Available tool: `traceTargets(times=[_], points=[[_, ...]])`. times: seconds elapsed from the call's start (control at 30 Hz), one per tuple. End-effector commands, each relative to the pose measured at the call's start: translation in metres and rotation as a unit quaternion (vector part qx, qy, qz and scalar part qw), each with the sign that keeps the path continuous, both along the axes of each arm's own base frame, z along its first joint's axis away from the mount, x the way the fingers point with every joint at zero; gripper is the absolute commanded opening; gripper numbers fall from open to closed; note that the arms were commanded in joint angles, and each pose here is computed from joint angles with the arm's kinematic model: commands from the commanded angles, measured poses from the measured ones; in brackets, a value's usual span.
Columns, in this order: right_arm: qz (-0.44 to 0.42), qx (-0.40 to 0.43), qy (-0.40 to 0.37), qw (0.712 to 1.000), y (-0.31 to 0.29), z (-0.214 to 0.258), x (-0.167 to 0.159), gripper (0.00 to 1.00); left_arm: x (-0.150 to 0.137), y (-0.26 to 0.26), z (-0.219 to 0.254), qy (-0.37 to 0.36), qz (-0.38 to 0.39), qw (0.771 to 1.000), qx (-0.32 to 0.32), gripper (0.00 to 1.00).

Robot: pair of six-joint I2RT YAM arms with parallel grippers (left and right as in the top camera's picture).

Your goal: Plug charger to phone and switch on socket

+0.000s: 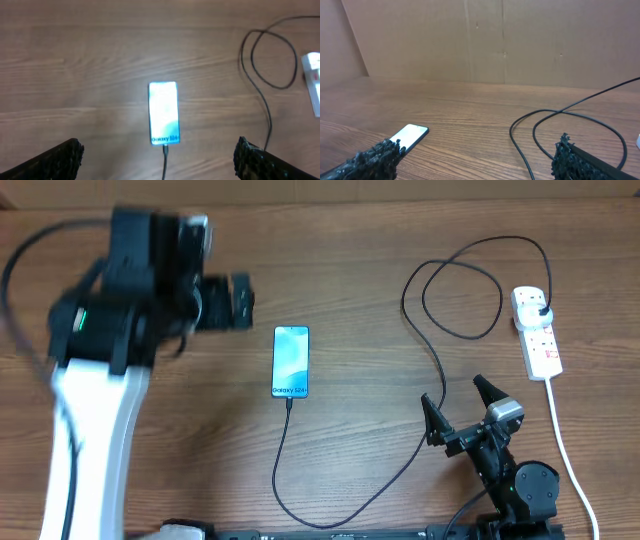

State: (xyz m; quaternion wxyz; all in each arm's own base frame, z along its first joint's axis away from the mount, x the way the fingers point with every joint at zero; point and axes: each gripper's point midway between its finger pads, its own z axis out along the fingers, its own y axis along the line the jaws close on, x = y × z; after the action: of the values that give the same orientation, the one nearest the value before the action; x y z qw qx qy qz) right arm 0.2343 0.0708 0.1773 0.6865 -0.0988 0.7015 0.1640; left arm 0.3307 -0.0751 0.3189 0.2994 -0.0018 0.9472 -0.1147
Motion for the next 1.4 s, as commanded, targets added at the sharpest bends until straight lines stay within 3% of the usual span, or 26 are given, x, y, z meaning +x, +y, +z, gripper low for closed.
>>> traceTargets(times=[0.0,0.03,0.13,0.3,0.5,0.67,0.8,1.37], points=[[0.004,0.003,-0.002,1.000,0.002,-0.001,-0.001,1.00,-0.050,0.010,-0.008,-0.005,0.000,1.000,0.001,1.00],[0.004,0.003,-0.002,1.000,0.002,-0.001,-0.001,1.00,-0.068,0.014,-0.016,-0.004,0.002,1.000,0.005,1.00],[0.004,0.003,-0.002,1.000,0.002,-0.001,-0.001,1.00,-0.084,0.032,-0.026,-0.040,0.025,0.998,0.033,1.00],[0.004,0.003,-0.002,1.000,0.002,-0.002,-0.001,1.00,-0.081,0.043,-0.030,-0.167,0.050,0.985,0.014,1.00],[0.004,0.003,-0.002,1.000,0.002,-0.001,-0.001,1.00,-0.075,0.042,-0.026,-0.322,0.031,0.946,0.007,1.00],[0.004,0.003,-0.002,1.000,0.002,-0.001,-0.001,1.00,-0.077,0.035,-0.025,-0.432,-0.016,0.901,0.041,1.00],[0.004,0.003,-0.002,1.000,0.002,-0.001,-0.001,1.00,-0.084,0.038,-0.041,-0.463,-0.028,0.883,0.068,1.00],[0.004,0.003,-0.002,1.000,0.002,-0.001,-0.001,1.00,-0.088,0.056,-0.127,-0.482,0.007,0.870,0.102,1.00]])
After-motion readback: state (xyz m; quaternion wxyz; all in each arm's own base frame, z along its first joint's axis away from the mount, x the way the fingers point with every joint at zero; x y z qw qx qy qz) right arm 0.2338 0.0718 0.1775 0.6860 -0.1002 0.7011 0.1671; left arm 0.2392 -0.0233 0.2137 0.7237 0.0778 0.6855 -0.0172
